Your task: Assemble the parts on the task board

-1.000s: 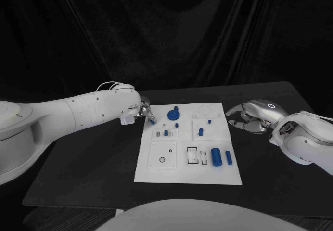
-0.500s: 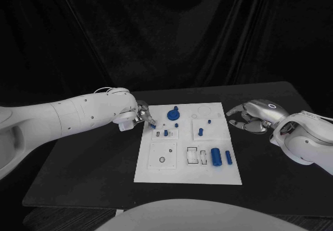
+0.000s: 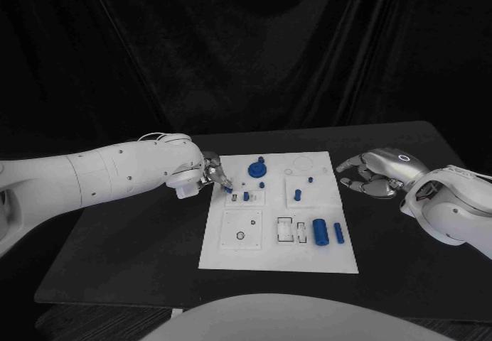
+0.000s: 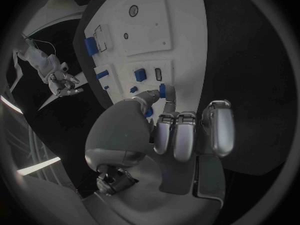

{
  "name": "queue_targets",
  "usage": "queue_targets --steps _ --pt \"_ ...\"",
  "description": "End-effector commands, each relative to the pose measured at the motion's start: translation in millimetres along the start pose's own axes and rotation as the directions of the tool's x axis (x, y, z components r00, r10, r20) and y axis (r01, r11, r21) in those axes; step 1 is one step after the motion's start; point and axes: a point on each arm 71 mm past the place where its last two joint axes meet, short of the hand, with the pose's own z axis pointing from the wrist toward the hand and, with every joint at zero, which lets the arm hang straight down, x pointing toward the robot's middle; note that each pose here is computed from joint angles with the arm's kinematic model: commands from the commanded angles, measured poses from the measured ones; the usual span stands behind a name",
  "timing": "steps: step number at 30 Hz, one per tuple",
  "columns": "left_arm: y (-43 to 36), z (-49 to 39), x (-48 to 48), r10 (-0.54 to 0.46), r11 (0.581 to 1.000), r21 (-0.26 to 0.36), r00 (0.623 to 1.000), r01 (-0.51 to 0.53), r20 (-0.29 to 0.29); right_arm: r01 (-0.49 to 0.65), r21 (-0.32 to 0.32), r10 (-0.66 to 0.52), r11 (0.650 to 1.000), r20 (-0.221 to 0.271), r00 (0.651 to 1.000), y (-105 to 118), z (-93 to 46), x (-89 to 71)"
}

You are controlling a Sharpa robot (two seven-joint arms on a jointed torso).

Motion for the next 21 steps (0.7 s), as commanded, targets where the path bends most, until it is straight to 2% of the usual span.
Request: queue_targets --steps 1,21 --pt "-1.8 -1.9 2.2 0.004 1.0 0.003 1.0 -0.004 0.02 0.0 0.015 0.0 1.0 0.003 1.0 -0.8 -0.4 0.8" --pt "-7.4 -3.9 11.9 0.027 0.999 0.024 0.999 -0.027 -0.017 -0.004 0.015 0.004 1.0 -0.003 1.0 -0.4 -0.8 4.6"
